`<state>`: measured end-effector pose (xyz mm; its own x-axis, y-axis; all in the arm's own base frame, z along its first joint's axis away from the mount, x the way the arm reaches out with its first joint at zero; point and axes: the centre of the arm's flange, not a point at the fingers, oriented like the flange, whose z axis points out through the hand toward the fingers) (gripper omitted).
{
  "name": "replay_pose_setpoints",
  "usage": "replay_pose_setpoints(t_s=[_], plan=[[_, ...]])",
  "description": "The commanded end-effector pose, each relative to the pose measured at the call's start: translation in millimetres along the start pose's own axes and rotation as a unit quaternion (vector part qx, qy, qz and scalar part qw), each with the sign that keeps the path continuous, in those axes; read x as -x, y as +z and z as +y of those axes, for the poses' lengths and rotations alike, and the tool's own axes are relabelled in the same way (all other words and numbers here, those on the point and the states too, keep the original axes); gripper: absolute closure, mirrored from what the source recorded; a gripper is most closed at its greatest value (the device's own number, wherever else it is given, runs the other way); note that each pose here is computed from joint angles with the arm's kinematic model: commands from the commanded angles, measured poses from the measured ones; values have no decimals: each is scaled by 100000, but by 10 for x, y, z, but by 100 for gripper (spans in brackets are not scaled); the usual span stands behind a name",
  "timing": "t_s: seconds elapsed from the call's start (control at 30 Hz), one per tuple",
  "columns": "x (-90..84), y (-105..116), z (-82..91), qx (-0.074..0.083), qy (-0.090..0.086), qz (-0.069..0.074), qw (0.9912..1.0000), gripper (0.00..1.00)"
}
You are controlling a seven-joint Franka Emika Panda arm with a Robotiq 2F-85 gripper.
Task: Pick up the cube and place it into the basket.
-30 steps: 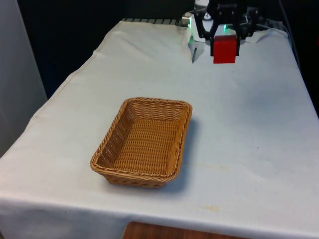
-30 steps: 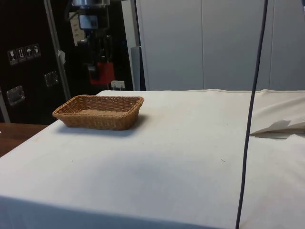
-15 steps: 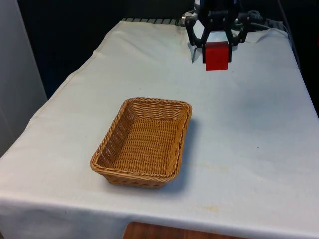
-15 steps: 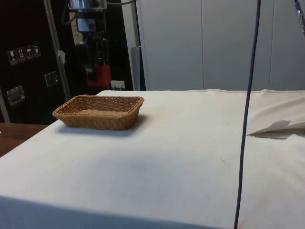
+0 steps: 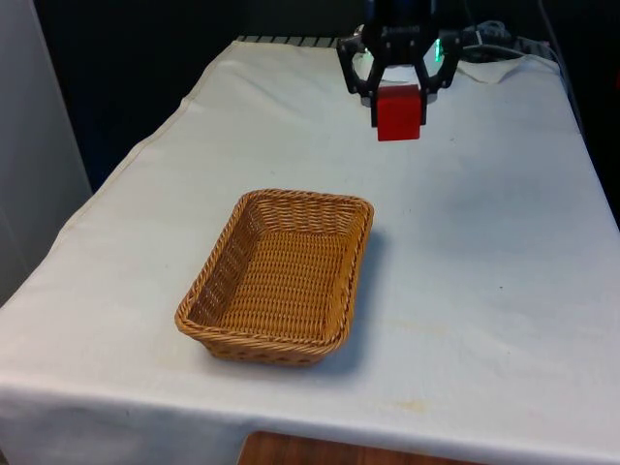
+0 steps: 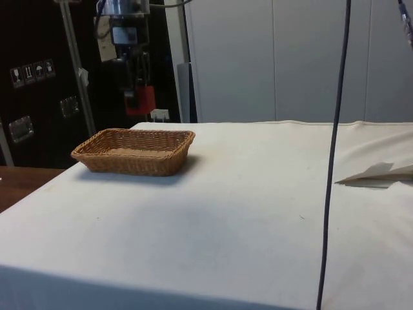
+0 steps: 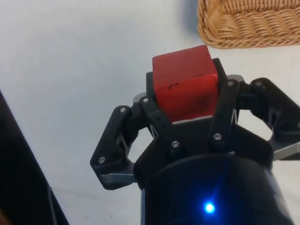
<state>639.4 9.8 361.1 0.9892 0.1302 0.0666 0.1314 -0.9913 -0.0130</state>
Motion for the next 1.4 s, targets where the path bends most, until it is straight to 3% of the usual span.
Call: replay_pose_setpoints(t_s=[0.0, 0.13, 0.33, 0.37, 0.4, 0.53, 0.7, 0.73, 0.97, 1.0, 1.07, 1.37], plan=[[-15, 9, 30, 174, -440, -365, 99998, 99], [-18, 11, 71, 343, -666, -50, 99997, 99], [-84, 68, 205, 1521, -1904, -889, 99966, 99], [-79, 55, 193, 1279, -1716, -332, 99977, 99], [-102, 80, 241, 1745, -2053, -1008, 99959, 99], [-146, 110, 325, 2299, -2435, -1115, 99938, 99], [-184, 141, 400, 2704, -2472, -814, 99930, 99], [-200, 173, 450, 3259, -2592, -1372, 99904, 99], [-261, 263, 605, 4626, -2610, -1609, 99846, 99], [-243, 237, 562, 4067, -2506, -1292, 99877, 99], [-276, 287, 646, 4934, -2631, -1647, 99830, 99], [-329, 393, 831, 6218, -2325, -1829, 99763, 99]])
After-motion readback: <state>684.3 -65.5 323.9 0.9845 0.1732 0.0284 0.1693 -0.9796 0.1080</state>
